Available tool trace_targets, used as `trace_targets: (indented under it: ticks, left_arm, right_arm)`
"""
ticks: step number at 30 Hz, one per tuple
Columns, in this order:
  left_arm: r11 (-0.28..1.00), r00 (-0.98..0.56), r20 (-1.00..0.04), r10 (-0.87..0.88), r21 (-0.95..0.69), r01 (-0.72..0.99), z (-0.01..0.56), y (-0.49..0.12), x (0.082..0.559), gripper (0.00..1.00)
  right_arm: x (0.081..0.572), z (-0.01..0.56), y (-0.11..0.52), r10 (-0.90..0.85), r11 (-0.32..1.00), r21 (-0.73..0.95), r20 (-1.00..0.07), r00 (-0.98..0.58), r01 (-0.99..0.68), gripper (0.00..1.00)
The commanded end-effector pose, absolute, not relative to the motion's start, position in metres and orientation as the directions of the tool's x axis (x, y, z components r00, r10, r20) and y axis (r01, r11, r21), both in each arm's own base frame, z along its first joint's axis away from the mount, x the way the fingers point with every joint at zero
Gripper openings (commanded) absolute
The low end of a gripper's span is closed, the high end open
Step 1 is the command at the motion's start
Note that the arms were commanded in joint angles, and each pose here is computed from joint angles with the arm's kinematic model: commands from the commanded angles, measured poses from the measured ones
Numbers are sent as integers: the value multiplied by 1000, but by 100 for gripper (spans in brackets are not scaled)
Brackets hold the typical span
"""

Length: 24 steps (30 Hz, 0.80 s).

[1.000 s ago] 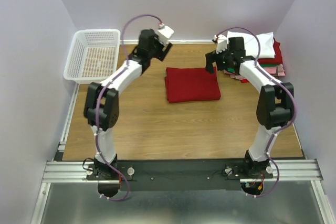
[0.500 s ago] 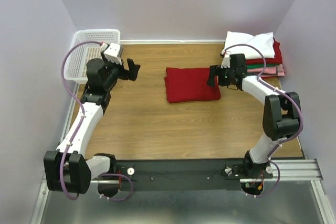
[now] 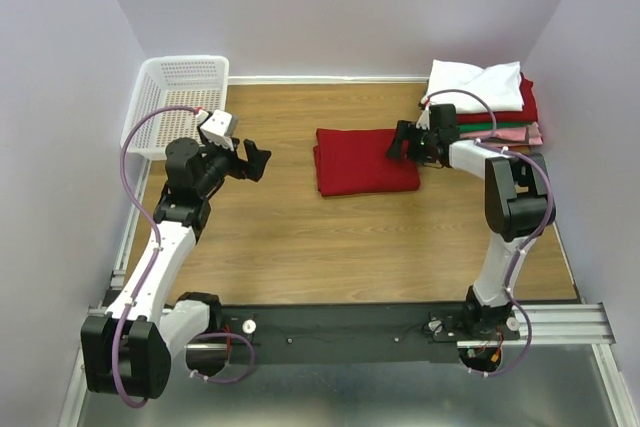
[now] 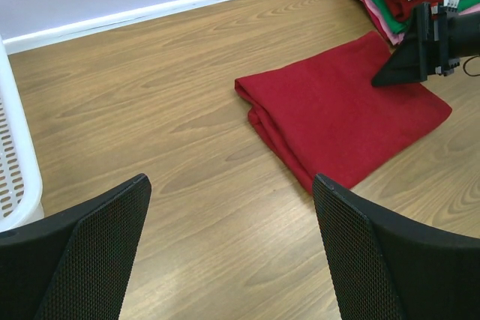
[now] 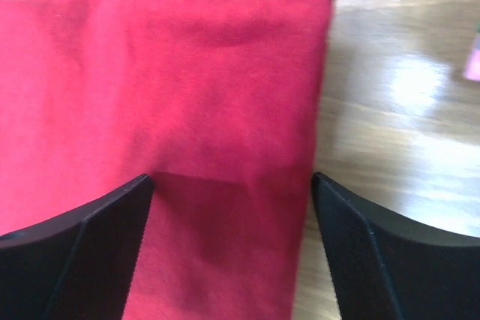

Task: Fold and stack the t-shirts
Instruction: Fold the tshirt, then neatly place the folded tshirt to the corner

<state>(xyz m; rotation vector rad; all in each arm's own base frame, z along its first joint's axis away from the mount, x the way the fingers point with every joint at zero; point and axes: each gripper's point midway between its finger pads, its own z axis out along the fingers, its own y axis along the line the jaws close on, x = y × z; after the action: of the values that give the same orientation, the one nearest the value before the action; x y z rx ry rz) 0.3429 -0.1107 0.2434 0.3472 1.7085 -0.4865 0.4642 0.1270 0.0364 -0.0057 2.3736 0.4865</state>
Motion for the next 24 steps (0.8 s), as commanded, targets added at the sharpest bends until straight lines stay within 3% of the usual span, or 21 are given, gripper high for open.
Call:
trace_targets:
  ticks: [1, 4, 7, 9, 10, 12, 16, 24]
  left_arm:
    - [843, -172, -984, -50, -134, 521, 251, -116, 339, 95]
    - [836, -169, -984, -51, -134, 532, 253, -118, 338, 96]
    - [835, -159, -986, -50, -129, 536, 255, -118, 336, 96]
    - [835, -153, -987, -50, -126, 536, 256, -118, 335, 95]
    - [835, -150, -987, -51, -124, 537, 256, -118, 335, 95]
    - [832, -154, -987, -52, -128, 540, 255, -119, 335, 95]
    - [826, -152, -987, -51, -127, 549, 256, -121, 334, 96]
    - [830, -121, -991, -49, -108, 547, 265, -119, 330, 96]
  right_arm:
    - [443, 10, 153, 129, 878, 454, -534, -835, -155, 88]
    - [428, 1, 179, 86, 849, 492, -490, -868, -194, 80]
    - [424, -6, 187, 77, 838, 510, -463, -883, -195, 65]
    - [426, -10, 188, 80, 837, 514, -453, -888, -187, 46]
    - [427, -10, 188, 77, 836, 515, -451, -889, -188, 24]
    - [429, -7, 190, 68, 830, 520, -453, -889, -201, 0]
    - [439, 24, 197, 12, 802, 520, -507, -862, -295, 0]
    - [456, 123, 195, -214, 727, 366, -683, -698, -581, 0]
